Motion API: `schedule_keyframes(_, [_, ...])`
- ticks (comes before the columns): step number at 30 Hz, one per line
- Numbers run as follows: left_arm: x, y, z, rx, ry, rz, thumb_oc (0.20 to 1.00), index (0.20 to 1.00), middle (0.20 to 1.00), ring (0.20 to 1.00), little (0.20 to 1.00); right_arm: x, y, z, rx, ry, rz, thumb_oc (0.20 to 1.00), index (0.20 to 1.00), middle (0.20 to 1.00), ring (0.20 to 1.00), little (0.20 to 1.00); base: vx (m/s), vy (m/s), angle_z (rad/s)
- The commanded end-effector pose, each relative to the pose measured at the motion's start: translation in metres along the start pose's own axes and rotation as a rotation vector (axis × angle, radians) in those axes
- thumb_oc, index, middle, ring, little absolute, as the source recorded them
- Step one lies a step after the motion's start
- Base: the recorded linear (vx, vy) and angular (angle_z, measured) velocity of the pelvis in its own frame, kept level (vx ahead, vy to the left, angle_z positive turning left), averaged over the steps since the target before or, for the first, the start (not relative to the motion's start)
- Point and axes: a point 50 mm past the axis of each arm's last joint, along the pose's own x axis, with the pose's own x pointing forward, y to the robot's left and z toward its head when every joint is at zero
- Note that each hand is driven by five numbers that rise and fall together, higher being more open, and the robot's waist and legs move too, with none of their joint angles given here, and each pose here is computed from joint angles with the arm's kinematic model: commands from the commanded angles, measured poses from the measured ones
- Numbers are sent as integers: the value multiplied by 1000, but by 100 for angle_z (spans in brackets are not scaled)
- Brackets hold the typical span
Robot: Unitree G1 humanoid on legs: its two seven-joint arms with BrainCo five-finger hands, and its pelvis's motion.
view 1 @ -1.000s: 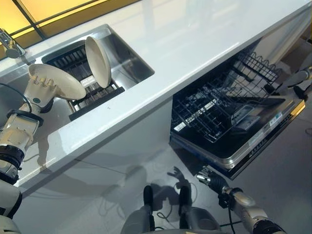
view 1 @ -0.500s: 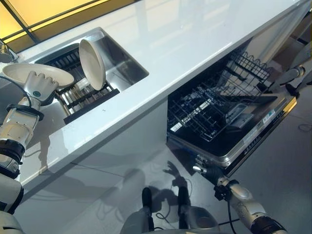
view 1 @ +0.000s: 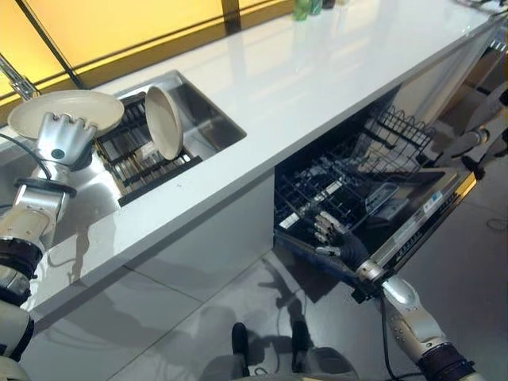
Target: Pick up plates and place into dishwasher.
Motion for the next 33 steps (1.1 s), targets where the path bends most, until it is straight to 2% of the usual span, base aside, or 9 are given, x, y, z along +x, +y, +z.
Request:
schedule_keyframes(1, [12,27,-13,-100,121,225,200,200,200,200,200,9,-1,48,-147,-270,-25,1000,1000,1000,1000,1000,9,-74,3])
schedule_keyframes(8, [20,70,43,-446,-55,401,200,200,200,200,200,14,-6,110,-530,-550,-130,1000,1000,1000,1000,1000,4,-74,3])
schedule_keyframes(13, [30,109,79,-737,-234,402,200,200,200,200,200,24,-8,136,-793,-634,-155,1000,1000,1000,1000,1000,-6,-71,9])
schedule_keyframes(17, [37,130,99,-907,-375,363,200,200,200,200,200,41,-13,153,-915,-666,-164,1000,1000,1000,1000,1000,-8,-72,-1])
schedule_keyframes(27, [52,166,124,-1037,-643,303,200,200,200,200,200,85,-11,177,-1135,-662,-109,1000,1000,1000,1000,1000,2,-44,1])
schedule_keyframes(33, [54,176,133,-1046,-743,273,200,200,200,200,200,97,-7,179,-1132,-624,-30,1000,1000,1000,1000,1000,8,-18,5])
